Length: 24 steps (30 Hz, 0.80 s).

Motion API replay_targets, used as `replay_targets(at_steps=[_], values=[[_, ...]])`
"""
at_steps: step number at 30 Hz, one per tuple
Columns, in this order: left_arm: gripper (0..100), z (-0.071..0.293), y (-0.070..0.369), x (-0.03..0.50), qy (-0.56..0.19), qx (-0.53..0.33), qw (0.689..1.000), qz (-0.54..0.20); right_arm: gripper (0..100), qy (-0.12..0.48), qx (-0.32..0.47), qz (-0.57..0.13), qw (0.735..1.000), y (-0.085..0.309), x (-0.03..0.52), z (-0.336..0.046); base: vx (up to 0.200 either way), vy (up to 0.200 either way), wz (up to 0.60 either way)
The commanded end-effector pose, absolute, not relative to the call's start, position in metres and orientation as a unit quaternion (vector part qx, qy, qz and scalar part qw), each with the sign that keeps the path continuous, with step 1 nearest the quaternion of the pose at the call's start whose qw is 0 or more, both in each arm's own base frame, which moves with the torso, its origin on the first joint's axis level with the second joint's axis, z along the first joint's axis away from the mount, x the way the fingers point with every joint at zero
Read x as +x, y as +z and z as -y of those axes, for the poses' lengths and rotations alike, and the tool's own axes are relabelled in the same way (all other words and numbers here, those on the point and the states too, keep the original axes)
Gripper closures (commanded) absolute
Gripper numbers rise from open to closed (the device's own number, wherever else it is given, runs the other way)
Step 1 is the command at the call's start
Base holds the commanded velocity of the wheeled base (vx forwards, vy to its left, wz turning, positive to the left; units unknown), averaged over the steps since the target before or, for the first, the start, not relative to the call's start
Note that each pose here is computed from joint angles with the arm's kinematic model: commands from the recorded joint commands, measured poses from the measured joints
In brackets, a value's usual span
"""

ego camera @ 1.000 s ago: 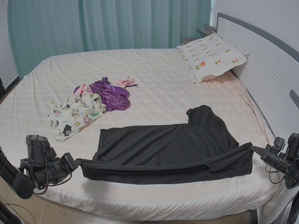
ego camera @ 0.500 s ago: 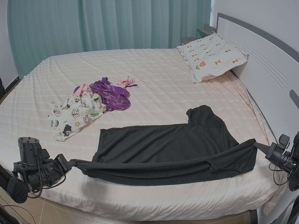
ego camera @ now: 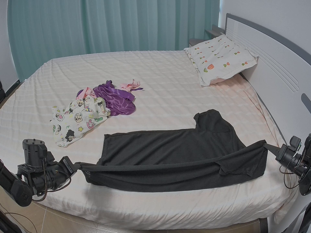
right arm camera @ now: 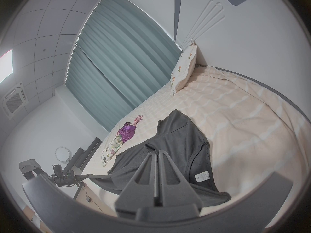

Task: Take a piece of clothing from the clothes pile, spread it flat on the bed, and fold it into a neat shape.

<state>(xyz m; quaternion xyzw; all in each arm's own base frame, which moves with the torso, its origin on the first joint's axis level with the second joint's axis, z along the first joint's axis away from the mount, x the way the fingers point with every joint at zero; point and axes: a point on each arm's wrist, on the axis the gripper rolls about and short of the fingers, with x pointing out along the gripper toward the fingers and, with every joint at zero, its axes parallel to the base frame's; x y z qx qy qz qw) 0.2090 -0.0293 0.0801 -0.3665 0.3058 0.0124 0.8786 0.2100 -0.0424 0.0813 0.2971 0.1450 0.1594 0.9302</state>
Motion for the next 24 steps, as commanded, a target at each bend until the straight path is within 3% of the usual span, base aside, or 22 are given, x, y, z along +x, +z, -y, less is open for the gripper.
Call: replay_targets(at_steps=[1,24], values=[[100,0.031,0.073,0.223,0.021,-0.365,0.876,-0.316,100,0.155,0.298,-0.148,0.93,0.074,0.223,0.046,0.0,0.0,0.0],[100,0.04,0.035,0.295,0.034,-0.36,0.867,-0.342,100,0.132,0.314,-0.195,0.919,0.021,0.275,0.058,0.0,0.0,0.0]])
